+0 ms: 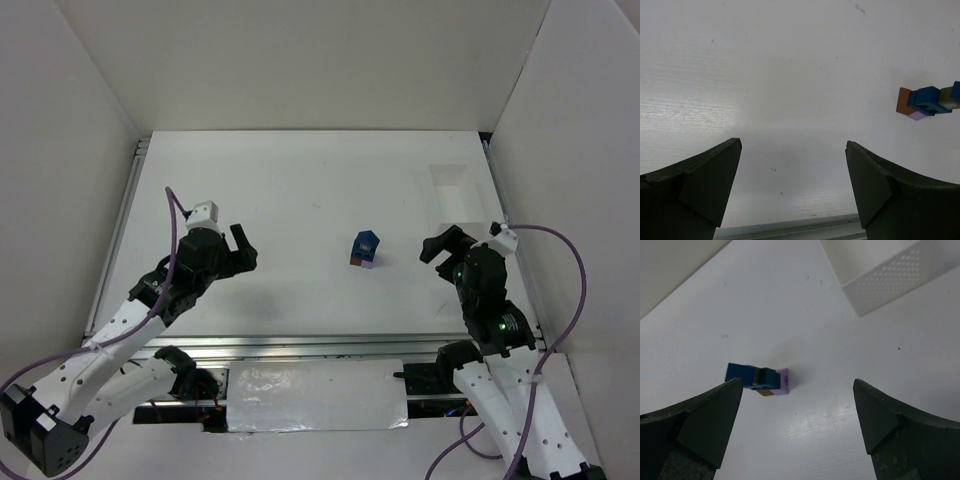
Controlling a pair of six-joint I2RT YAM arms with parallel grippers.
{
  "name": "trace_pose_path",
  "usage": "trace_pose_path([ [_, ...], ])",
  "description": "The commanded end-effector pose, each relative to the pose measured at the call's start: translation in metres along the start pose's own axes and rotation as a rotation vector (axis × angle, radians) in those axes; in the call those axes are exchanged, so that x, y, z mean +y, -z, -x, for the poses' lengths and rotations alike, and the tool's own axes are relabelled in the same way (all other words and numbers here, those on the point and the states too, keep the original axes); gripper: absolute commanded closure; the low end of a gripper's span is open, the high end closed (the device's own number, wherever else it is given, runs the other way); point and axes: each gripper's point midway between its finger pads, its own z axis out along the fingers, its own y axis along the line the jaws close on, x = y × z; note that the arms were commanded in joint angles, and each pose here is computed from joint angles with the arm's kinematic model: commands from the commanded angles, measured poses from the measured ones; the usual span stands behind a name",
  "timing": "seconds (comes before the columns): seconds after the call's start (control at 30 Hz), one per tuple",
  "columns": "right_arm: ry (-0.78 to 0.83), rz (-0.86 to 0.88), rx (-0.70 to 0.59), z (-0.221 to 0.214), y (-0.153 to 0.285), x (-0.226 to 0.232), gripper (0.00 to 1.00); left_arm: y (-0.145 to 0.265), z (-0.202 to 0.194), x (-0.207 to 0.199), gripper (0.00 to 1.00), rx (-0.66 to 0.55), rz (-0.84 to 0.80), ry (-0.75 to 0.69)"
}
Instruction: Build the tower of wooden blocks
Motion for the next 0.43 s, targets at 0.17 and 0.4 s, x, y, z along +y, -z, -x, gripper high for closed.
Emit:
trace_pose_path([
  [0.17,0.003,0.012,0.003,-0.024,0.014,-0.021,0.0,0.015,0.004,0.008,0.01,-0.077,-0.04,0.056],
  [0.4,0.014,-0.025,0.022,-0.023,0.01,-0.023,0.0,0.013,0.004,0.007,0.01,-0.079,-0.045,0.049],
])
